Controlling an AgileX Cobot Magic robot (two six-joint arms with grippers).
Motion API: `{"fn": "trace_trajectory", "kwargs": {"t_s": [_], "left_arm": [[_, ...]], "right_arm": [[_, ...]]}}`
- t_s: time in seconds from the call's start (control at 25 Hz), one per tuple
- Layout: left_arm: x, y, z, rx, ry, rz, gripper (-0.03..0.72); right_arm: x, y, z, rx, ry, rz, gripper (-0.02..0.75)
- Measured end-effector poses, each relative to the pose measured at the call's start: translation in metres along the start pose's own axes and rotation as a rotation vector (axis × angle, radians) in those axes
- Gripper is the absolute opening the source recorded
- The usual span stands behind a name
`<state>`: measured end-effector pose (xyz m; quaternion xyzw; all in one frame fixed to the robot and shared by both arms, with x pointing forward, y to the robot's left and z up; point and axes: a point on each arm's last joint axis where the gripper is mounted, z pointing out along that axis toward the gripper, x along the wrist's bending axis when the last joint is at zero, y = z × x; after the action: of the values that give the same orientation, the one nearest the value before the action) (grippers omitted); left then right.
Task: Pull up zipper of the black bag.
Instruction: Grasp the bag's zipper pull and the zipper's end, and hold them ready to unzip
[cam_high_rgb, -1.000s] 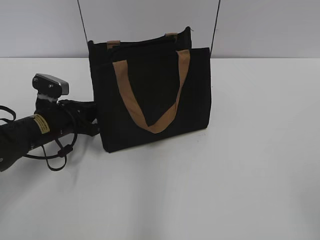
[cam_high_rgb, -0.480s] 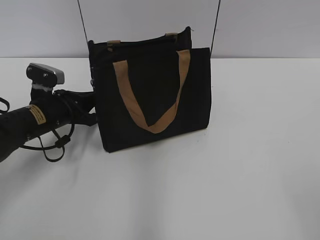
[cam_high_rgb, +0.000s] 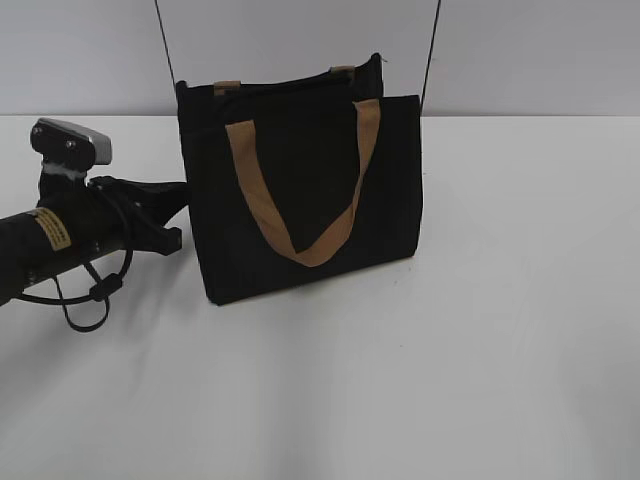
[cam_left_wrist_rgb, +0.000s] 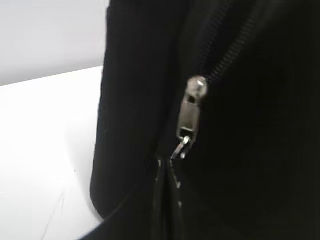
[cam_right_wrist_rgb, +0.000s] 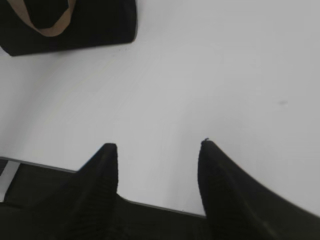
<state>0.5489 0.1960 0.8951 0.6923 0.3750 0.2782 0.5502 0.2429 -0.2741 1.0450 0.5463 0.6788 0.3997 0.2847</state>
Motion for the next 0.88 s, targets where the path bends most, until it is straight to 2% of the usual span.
{"fn": "trace_trajectory", "kwargs": {"t_s": [0.2, 0.28, 0.36, 0.48, 0.56, 0.88], "left_arm": [[0.0, -0.004, 0.0, 0.025, 0.004, -0.004, -0.013], [0.001, -0.008, 0.001, 0.049, 0.006, -0.007, 0.013], [0.0, -0.013, 0.002, 0.07, 0.001, -0.009, 0.095], [-0.002, -0.024, 0.003, 0.105, -0.029, -0.003, 0.274], [-0.004, -0.03, 0.006, 0.119, -0.055, 0.005, 0.343], [-0.001, -0.034, 0.023, 0.07, -0.082, 0.008, 0.379]], "right_arm": [[0.0, 0.006, 0.004, 0.031, 0.02, 0.019, 0.396], [0.0, 0.007, 0.003, 0.024, 0.024, 0.021, 0.396], [0.0, 0.008, 0.002, 0.022, 0.025, 0.022, 0.396], [0.001, 0.008, 0.002, 0.02, 0.026, 0.023, 0.396], [0.0, 0.008, 0.002, 0.019, 0.026, 0.023, 0.396], [0.001, 0.009, 0.002, 0.016, 0.026, 0.023, 0.396]]}}
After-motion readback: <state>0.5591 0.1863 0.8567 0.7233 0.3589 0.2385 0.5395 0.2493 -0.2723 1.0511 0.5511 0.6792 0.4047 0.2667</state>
